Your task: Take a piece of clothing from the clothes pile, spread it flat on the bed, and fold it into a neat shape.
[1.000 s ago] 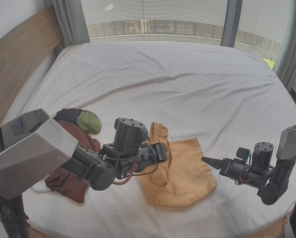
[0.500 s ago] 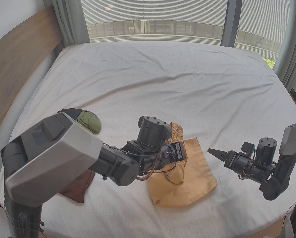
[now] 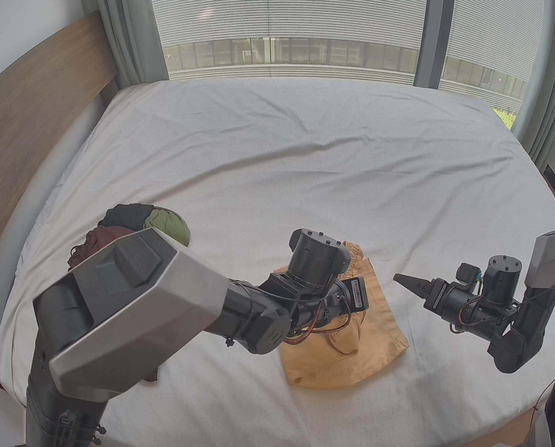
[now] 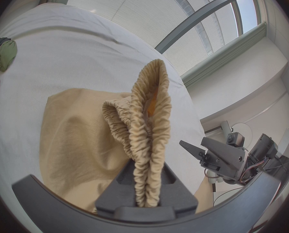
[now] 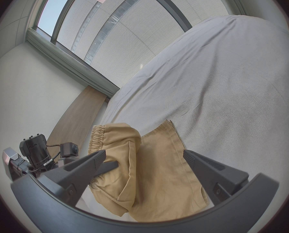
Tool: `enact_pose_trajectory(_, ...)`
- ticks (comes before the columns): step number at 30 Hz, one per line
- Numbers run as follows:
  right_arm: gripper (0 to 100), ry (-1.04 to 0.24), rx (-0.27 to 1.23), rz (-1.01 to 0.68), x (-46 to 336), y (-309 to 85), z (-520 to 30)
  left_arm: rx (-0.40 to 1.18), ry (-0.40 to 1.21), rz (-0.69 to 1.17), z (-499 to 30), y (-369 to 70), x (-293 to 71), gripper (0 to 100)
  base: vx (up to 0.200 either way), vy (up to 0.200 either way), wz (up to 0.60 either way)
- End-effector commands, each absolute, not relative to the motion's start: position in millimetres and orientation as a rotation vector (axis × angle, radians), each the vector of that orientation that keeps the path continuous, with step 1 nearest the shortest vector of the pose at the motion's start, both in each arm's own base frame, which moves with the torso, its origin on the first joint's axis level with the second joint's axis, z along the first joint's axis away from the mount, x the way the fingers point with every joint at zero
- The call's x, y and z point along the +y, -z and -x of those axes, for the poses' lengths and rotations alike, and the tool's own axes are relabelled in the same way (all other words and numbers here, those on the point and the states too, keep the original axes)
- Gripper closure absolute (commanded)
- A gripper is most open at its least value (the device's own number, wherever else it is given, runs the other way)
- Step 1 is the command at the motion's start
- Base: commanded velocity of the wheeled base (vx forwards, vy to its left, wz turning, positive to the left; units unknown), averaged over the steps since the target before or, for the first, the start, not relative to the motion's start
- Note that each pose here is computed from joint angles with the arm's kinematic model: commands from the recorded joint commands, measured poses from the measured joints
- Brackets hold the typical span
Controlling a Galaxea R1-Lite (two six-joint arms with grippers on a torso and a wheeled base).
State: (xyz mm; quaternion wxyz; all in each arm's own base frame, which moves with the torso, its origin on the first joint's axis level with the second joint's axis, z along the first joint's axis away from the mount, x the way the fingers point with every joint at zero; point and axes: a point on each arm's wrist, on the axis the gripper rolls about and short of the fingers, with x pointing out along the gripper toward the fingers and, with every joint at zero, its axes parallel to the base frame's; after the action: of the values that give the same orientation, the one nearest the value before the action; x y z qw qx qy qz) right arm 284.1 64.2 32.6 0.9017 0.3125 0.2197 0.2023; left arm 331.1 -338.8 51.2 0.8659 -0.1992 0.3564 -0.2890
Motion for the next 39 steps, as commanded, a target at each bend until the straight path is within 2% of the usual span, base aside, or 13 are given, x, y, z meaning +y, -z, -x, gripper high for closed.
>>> enact_pose_trajectory(1,0,-0.421,0.453,-0.646,64.6,-32.7,-284.3,0.757,0.605,0.411,-330.8,-44.2,-342.3,100,0.0,0.0,0.0)
enact_pose_trajectory(10,0,-0.42,0.45,-0.646,64.3,-33.3,-284.7,0.748,0.612,0.422,-332.9,-44.8,-348.6,100,0.0,0.0,0.0)
enact_pose_trajectory(11,0,-0.421,0.448,-0.646,64.3,-33.5,-285.0,0.749,0.61,0.421,-333.6,-43.9,-349.3,0,0.0,0.0,0.0)
enact_pose_trajectory(18,0,-0.421,0.448,-0.646,64.3,-33.5,-285.0,0.729,0.6,0.411,-329.8,-41.3,-360.3,0,0.0,0.0,0.0)
enact_pose_trajectory(25,0,-0.423,0.457,-0.646,65.5,-32.1,-283.9,0.743,0.547,0.398,-332.2,-33.7,-349.0,0,0.0,0.0,0.0)
enact_pose_trajectory(32,0,-0.428,0.469,-0.644,67.7,-30.7,-281.7,0.757,0.498,0.392,-324.5,-51.4,-314.6,0,0.0,0.0,0.0)
enact_pose_trajectory(35,0,-0.432,0.471,-0.643,69.2,-31.4,-280.1,0.736,0.481,0.406,-318.1,-75.3,-292.7,0,0.0,0.0,0.0)
enact_pose_trajectory(37,0,-0.451,0.474,-0.639,73.5,-34.6,-275.3,0.703,0.457,0.429,-312.8,-101.5,-265.5,0,0.0,0.0,0.0)
enact_pose_trajectory(38,0,-0.451,0.474,-0.639,73.5,-34.6,-275.3,0.703,0.457,0.429,-312.8,-101.5,-265.5,0,0.0,0.0,0.0)
enact_pose_trajectory(39,0,-0.46,0.476,-0.636,76.7,-35.2,-274.0,0.675,0.431,0.439,-310.7,-115.4,-243.8,0,0.0,0.0,0.0)
